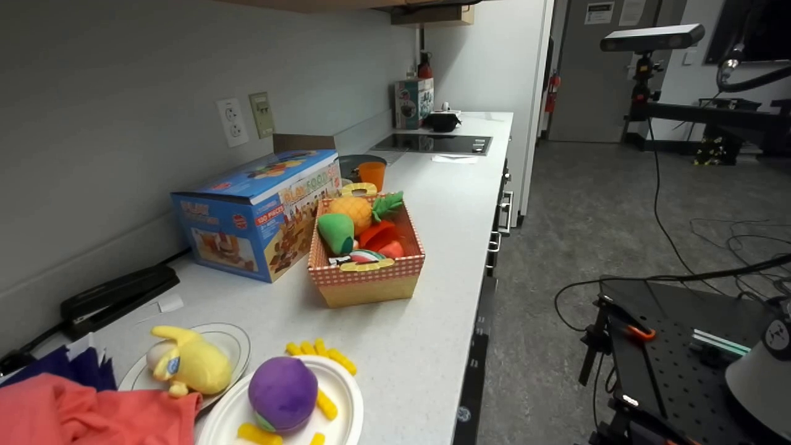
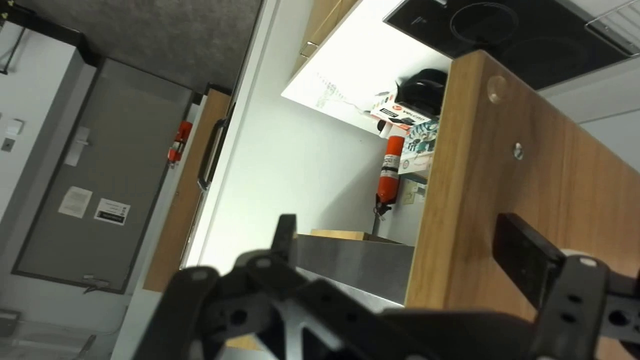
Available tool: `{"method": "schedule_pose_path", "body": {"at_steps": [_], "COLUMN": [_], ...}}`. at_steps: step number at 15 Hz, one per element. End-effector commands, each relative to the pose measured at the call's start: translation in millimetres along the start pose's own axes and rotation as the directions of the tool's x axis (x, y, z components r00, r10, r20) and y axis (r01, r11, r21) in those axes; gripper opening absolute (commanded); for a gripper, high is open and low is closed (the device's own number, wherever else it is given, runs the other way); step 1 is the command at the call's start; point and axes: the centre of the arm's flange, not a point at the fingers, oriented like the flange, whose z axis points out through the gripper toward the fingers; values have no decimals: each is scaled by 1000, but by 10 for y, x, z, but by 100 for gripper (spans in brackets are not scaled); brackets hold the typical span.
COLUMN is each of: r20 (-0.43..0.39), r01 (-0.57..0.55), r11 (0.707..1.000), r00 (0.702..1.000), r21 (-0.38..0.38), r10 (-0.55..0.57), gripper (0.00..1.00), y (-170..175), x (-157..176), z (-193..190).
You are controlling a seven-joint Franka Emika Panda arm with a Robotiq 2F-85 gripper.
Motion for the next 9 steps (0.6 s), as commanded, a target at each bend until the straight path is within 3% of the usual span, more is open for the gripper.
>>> {"method": "schedule_pose_path", "body": {"at_steps": [1,9], "r20": [-24,-68], "r01": [-10,-86], "r11": [998,996], "r00": [1000,994], "r21": [-68,-36], "r10": [8,84], "gripper": [100,100], "y": [5,-3], "x": [125,124], "z": [42,-210]}}
